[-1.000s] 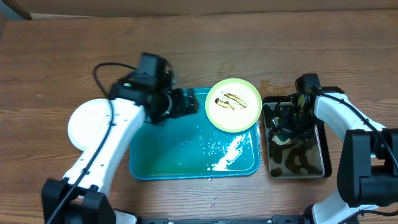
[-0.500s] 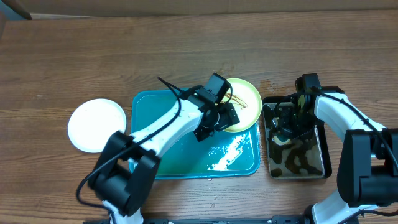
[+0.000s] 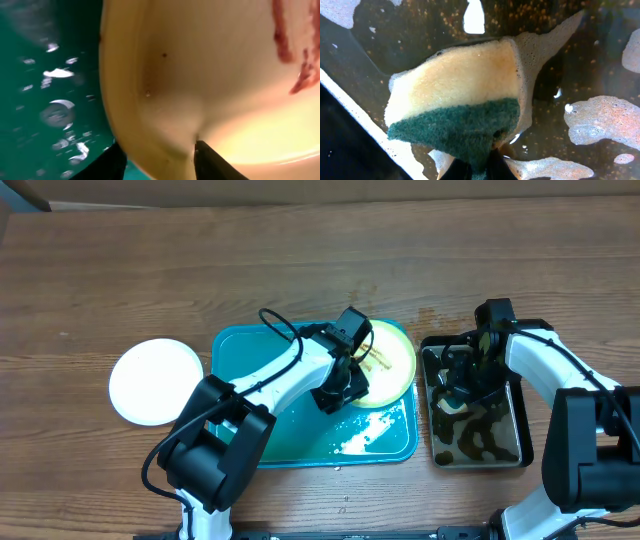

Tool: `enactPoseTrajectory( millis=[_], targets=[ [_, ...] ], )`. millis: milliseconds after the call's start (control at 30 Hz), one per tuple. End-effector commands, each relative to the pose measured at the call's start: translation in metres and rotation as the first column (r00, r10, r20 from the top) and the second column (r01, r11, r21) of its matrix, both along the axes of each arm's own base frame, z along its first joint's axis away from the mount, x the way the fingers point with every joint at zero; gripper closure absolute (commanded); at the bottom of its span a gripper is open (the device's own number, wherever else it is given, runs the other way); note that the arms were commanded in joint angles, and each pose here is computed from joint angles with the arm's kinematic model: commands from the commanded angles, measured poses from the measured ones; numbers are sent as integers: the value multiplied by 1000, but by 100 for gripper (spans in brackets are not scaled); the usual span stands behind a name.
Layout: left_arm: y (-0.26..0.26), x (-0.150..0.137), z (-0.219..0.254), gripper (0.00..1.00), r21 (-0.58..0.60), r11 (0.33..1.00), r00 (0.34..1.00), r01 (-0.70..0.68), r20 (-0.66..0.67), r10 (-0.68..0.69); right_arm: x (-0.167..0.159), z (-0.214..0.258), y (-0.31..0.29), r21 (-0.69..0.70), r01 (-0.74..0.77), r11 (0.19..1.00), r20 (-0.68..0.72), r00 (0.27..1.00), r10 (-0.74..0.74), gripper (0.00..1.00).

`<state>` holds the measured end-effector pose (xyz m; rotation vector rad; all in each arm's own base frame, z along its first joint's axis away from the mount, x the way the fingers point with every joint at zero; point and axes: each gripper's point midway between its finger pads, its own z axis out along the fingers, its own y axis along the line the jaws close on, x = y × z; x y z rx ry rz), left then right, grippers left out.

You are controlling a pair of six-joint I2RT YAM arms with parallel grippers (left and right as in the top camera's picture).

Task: Clean dirty plates on tray and stack at the side
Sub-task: 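Grip the yellow plate rim with the left gripper, then bring the sponge from the basin to the yellow plate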

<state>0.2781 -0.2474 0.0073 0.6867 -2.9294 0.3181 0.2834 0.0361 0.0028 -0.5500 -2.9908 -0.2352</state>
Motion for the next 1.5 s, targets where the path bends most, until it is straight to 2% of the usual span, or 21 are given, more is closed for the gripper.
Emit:
enactPoseTrajectory(
  millis=[0,133,200,267,333,400,567,700,867,967,1100,1300,1467],
  targets=[
    [19,1,-11,56,74,997,999,-26,-23,27,-11,-6,-1,-2,-3,1000,-31,1000,3,96],
    [32,-1,-12,66,102,994,998,-43,-50,49,-11,-6,-1,-2,-3,1000,-31,1000,3,96],
    [37,0,-12,67,113,992,997,-47,-54,54,-11,-6,-1,-2,-3,1000,-31,1000,3,96],
    [45,4,-12,77,121,992,998,-34,-48,40,-11,-6,-1,-2,-2,1000,-31,1000,2,96],
    [52,7,-12,91,118,993,999,-8,-44,13,-11,-6,-1,-2,-2,1000,-31,1000,2,96],
    [61,11,-12,96,123,992,999,16,-44,-11,-11,-6,-1,-2,-3,1000,-31,1000,3,96],
    [82,18,-12,96,143,986,996,85,-37,-81,-10,-6,-1,-2,-2,1000,-31,1000,2,96],
    [96,28,-13,96,166,963,977,212,-1,-215,-10,-6,0,2,-2,1000,-31,1000,2,96],
    [104,32,-13,96,187,879,893,440,15,-450,-10,-4,9,56,-46,997,-19,999,47,96],
    [105,30,-13,95,182,841,854,510,13,-521,-9,-1,14,90,-67,994,-13,998,69,96],
    [106,28,-13,90,180,830,843,528,3,-538,1,17,13,82,-67,994,-8,998,68,96],
    [107,27,-13,90,179,829,843,529,-3,-538,30,65,16,79,-82,994,83,994,75,96],
    [106,26,-13,92,179,829,843,529,-3,-538,26,82,37,99,-152,983,108,984,141,96]
  ],
)
